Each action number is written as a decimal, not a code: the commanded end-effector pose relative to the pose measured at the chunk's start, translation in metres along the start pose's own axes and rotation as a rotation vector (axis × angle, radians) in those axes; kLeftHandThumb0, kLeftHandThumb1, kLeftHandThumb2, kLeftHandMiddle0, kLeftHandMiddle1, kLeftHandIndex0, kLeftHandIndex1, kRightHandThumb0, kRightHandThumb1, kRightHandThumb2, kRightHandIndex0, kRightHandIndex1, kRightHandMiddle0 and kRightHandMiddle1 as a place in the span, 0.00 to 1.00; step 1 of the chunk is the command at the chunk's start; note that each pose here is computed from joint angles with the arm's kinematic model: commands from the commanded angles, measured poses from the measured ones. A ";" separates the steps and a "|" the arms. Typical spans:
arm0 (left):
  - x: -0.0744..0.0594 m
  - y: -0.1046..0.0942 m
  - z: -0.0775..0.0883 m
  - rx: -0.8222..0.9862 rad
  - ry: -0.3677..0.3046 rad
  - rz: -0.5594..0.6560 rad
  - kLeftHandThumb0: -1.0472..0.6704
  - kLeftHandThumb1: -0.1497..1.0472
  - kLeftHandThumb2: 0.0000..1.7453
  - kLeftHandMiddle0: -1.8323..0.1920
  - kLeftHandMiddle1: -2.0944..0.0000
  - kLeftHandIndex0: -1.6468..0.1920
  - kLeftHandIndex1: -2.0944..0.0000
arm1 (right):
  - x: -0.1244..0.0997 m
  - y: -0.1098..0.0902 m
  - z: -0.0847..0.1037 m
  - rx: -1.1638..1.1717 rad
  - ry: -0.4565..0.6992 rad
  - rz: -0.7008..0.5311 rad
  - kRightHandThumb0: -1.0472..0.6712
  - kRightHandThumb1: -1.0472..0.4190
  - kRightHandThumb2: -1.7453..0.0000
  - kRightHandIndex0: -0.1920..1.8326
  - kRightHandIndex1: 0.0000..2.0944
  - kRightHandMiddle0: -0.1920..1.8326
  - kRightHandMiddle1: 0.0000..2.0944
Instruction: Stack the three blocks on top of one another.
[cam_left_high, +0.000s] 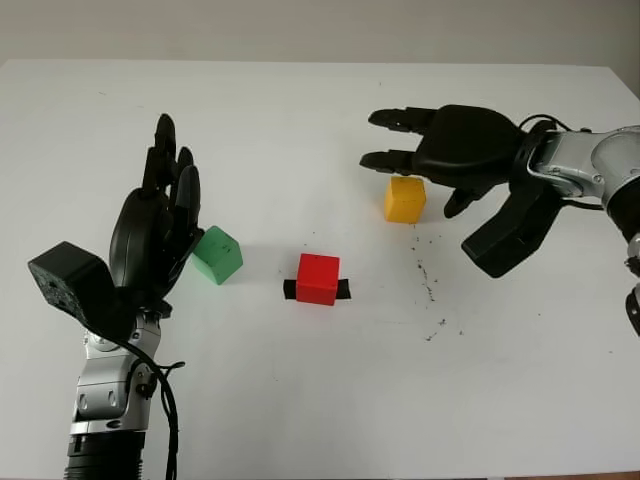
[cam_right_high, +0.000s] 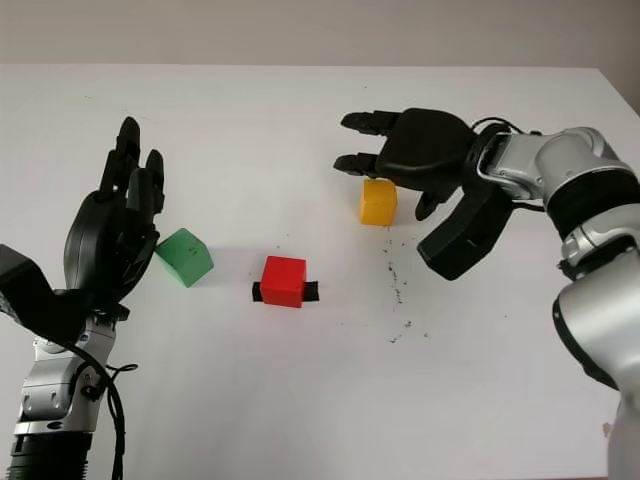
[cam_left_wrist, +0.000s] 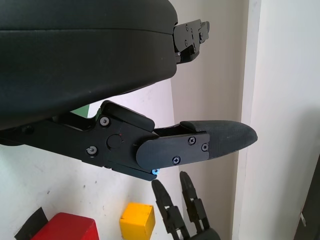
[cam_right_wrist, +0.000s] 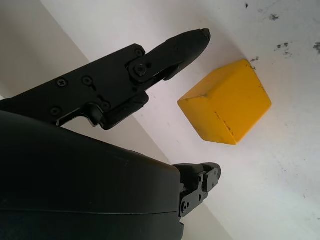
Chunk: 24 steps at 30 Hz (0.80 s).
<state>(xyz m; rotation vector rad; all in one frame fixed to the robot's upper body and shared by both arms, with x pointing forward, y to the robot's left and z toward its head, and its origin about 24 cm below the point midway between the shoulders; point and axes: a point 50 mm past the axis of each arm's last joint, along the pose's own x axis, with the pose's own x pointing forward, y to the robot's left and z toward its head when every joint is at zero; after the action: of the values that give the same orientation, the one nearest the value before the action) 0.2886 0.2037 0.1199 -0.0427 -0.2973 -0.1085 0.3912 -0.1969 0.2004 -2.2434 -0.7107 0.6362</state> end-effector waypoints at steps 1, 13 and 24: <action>0.000 0.000 0.003 0.014 -0.010 -0.006 0.18 1.00 0.32 1.00 1.00 1.00 1.00 | 0.002 -0.005 -0.003 -0.022 0.007 -0.019 0.30 0.16 0.97 0.13 0.04 0.24 0.06; -0.003 0.001 0.001 -0.001 -0.007 -0.003 0.18 1.00 0.31 1.00 1.00 1.00 1.00 | 0.007 0.003 0.009 0.087 0.003 -0.087 0.40 0.16 0.97 0.17 0.04 0.36 0.08; -0.004 0.001 0.001 -0.002 -0.007 -0.009 0.19 1.00 0.31 1.00 1.00 1.00 1.00 | 0.006 0.003 0.011 0.092 0.005 -0.165 0.39 0.09 0.97 0.24 0.03 0.46 0.37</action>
<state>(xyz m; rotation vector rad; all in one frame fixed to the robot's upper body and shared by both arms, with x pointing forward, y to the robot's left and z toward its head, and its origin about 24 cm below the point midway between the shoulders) 0.2876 0.2041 0.1194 -0.0458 -0.2974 -0.1136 0.3900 -0.1888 0.1912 -2.0818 -0.8428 0.5661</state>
